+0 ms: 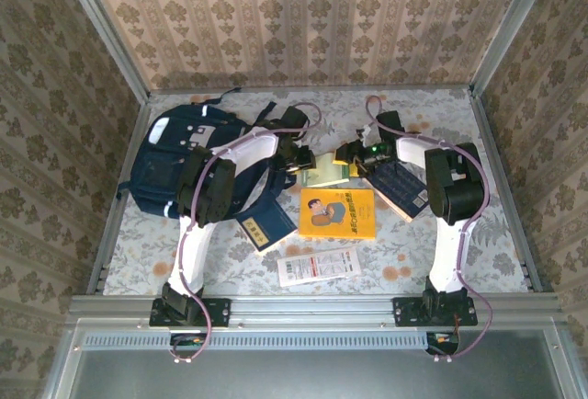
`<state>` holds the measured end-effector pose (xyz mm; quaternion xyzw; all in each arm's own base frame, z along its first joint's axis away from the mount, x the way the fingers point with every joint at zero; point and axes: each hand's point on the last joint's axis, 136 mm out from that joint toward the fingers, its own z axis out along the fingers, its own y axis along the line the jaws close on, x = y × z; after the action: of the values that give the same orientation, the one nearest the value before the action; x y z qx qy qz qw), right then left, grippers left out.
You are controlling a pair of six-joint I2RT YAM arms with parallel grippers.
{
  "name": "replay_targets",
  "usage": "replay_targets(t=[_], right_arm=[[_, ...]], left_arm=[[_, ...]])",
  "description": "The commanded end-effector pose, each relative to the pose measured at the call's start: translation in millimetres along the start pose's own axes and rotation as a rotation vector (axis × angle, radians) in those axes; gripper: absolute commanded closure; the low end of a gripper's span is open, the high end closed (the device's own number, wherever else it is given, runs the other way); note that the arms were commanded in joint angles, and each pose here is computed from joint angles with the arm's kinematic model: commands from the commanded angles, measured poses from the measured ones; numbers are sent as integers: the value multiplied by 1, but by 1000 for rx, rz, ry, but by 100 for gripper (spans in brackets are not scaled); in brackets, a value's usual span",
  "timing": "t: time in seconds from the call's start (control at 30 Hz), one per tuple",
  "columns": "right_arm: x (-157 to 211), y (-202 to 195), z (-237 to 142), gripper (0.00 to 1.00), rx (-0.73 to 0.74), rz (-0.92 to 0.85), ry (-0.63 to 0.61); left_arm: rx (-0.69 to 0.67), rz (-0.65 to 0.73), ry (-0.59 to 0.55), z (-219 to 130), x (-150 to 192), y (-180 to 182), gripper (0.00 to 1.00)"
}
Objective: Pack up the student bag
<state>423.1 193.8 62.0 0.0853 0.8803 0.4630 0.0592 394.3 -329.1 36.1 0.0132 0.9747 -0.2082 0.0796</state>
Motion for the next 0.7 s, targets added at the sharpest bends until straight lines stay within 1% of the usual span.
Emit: replay_targets(t=[0.0, 0.07, 0.3, 0.37, 0.5, 0.6, 0.67], right_arm=[[0, 28, -10, 46, -78, -31, -6], [0, 18, -9, 48, -29, -23, -10], [-6, 5, -12, 63, 44, -6, -59], [-10, 4, -17, 69, 65, -10, -86], [-17, 6, -34, 77, 95, -21, -142], [-20, 11, -46, 84, 128, -38, -187], [-21, 20, -55, 87, 129, -52, -225]], left_arm=[[19, 29, -23, -11, -7, -5, 63], [27, 30, -23, -13, -6, -7, 63], [47, 28, -40, -28, -6, -10, 63], [48, 21, -48, -34, -7, -8, 60], [57, -4, -68, -50, -11, -5, 51], [87, -15, -94, -70, -16, -9, 48], [114, -3, -124, -91, -20, -18, 47]])
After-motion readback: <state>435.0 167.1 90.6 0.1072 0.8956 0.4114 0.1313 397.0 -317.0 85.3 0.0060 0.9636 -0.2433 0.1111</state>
